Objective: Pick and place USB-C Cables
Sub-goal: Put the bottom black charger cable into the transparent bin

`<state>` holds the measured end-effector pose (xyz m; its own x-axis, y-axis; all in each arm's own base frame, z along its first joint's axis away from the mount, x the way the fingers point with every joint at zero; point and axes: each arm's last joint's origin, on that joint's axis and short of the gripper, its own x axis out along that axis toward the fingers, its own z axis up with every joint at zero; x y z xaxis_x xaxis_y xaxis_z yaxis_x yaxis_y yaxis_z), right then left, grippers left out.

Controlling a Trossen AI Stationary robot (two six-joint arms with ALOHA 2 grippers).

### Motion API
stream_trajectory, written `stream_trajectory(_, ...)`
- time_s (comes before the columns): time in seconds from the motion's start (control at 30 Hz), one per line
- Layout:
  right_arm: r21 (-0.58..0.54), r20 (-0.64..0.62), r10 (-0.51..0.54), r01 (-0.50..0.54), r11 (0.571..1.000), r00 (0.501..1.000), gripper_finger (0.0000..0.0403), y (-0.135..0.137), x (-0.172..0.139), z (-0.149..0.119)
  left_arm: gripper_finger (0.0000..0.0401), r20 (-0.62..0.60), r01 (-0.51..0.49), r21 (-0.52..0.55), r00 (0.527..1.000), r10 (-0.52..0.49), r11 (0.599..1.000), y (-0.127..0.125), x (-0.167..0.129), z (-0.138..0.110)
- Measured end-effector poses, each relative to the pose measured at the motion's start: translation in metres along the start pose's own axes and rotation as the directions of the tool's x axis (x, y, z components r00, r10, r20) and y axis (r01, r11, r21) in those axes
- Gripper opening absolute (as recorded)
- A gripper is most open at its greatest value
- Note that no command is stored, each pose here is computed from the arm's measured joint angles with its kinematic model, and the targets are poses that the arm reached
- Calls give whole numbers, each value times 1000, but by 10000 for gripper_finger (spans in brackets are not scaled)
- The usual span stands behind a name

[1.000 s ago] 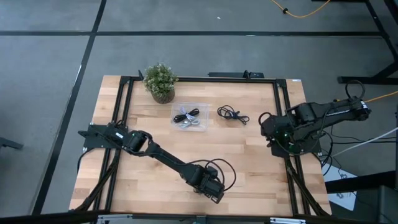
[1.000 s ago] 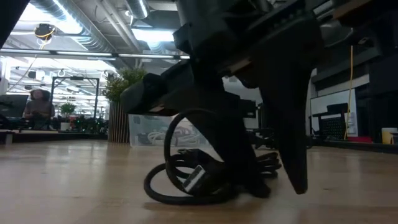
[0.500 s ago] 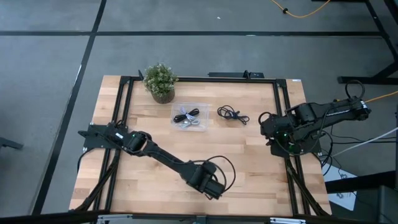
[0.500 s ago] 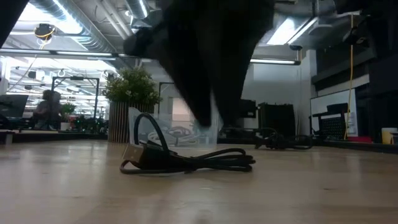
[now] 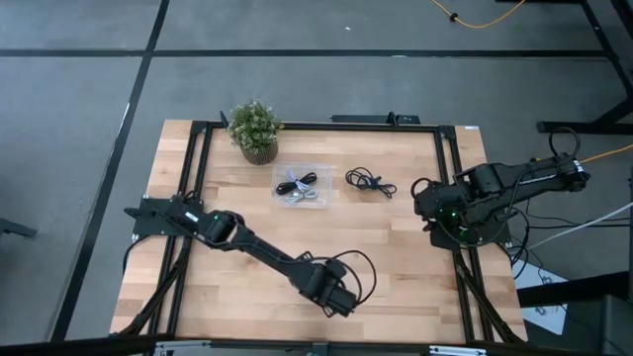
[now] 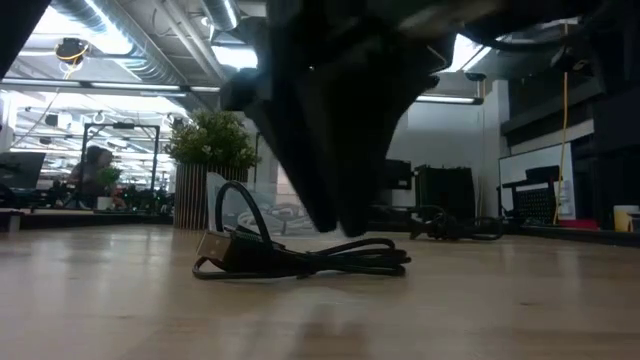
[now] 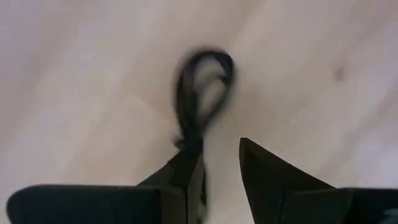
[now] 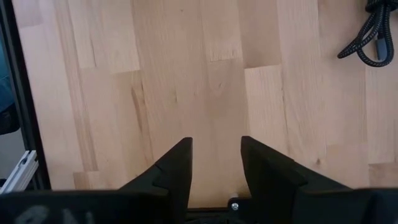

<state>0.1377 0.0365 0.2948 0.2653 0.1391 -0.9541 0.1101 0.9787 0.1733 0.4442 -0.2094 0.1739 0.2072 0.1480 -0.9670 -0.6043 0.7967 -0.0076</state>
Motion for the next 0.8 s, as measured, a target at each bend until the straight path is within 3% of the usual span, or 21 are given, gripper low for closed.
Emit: stream_trajectory(0.8, -4, 0, 0, 0, 1000, 1000, 142, 0, 0, 0, 98, -75, -101, 40, 992, 104, 994, 16, 22, -7)
